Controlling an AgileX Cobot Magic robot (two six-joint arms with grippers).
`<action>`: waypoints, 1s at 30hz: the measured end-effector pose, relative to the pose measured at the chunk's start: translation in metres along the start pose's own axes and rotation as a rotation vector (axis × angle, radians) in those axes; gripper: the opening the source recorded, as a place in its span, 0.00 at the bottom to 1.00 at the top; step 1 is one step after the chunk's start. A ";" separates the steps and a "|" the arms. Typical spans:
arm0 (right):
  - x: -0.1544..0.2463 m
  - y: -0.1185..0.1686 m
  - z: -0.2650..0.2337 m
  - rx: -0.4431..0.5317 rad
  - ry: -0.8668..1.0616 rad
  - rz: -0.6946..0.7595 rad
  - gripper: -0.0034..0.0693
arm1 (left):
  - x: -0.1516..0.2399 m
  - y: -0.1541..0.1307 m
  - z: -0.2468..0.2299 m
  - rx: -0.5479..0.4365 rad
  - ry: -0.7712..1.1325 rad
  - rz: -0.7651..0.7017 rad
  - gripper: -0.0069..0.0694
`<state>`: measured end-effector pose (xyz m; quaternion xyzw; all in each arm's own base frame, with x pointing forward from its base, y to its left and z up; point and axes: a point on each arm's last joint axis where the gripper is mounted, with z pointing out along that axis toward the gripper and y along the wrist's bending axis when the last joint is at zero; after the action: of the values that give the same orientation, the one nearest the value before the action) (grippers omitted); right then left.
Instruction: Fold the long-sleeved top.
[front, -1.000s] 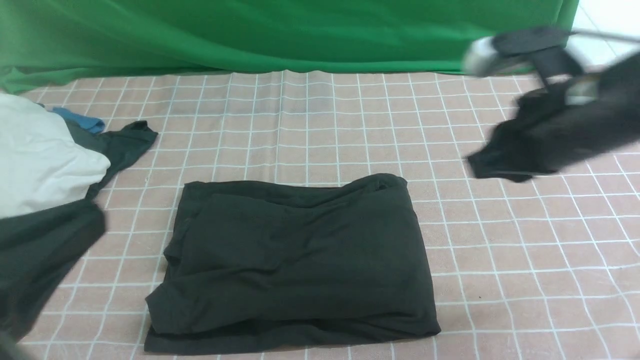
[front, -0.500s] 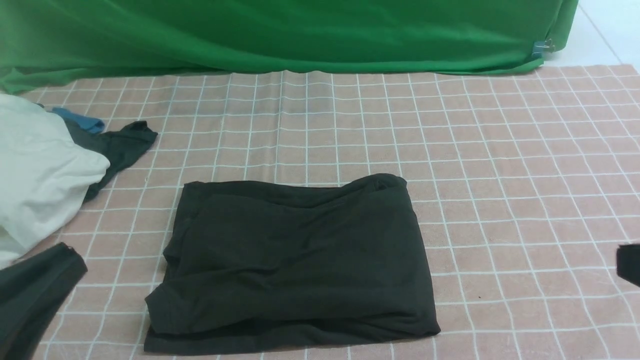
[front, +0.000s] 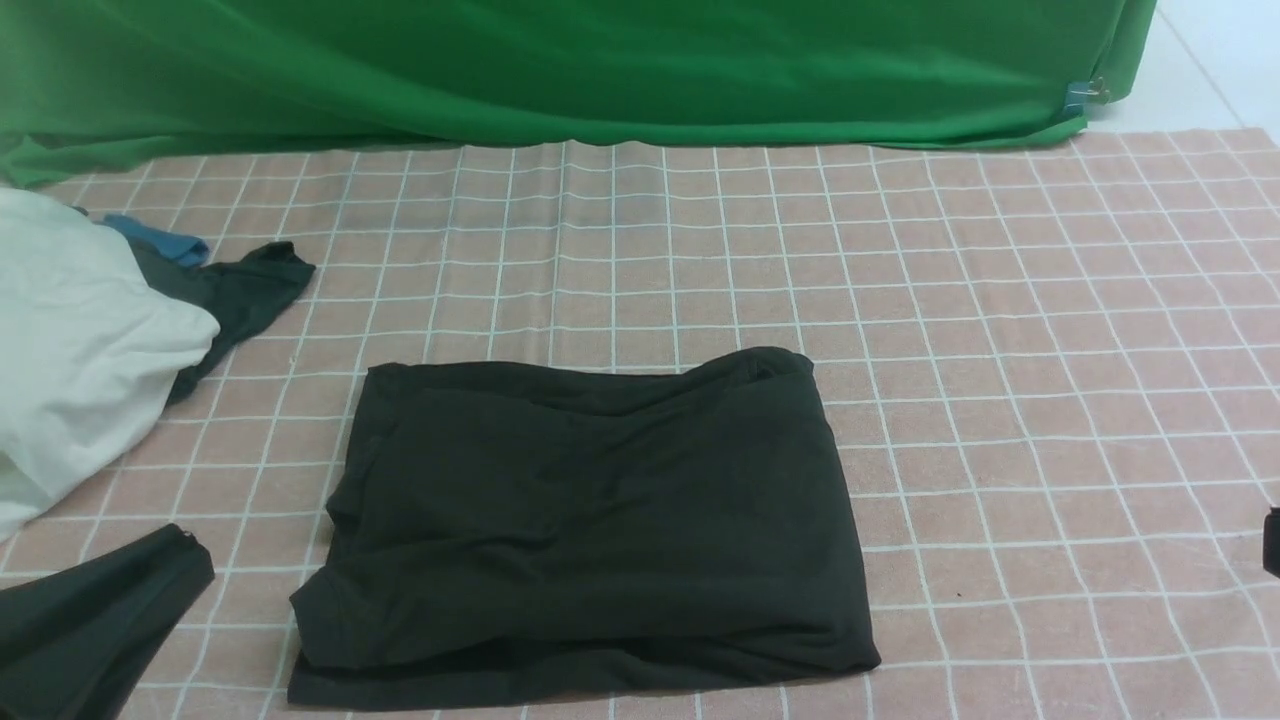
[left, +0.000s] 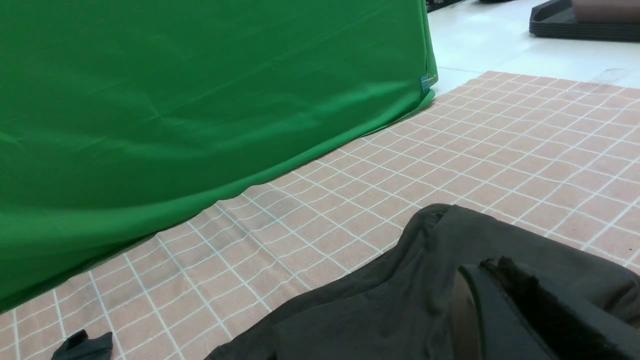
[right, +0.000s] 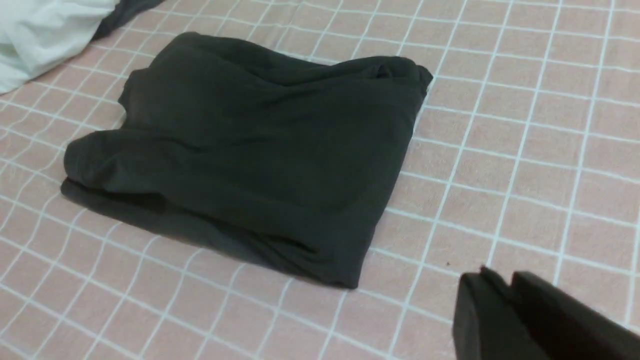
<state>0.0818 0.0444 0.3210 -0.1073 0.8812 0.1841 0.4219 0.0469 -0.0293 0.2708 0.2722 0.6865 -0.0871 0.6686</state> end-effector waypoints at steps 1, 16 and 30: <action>-0.001 -0.001 -0.001 0.011 -0.029 0.001 0.14 | 0.000 0.000 0.000 -0.001 0.000 0.009 0.11; 0.113 -0.051 0.033 0.339 -0.478 -0.111 0.08 | 0.000 0.001 0.000 -0.005 0.003 0.032 0.11; 0.122 -0.057 0.042 0.336 -0.494 -0.043 0.08 | 0.001 0.002 0.000 -0.017 0.009 0.068 0.11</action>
<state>0.0552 0.0062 0.1876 -0.0067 0.7677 0.0470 0.6391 0.0477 -0.0278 0.2705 0.2904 0.6805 -0.0572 0.6703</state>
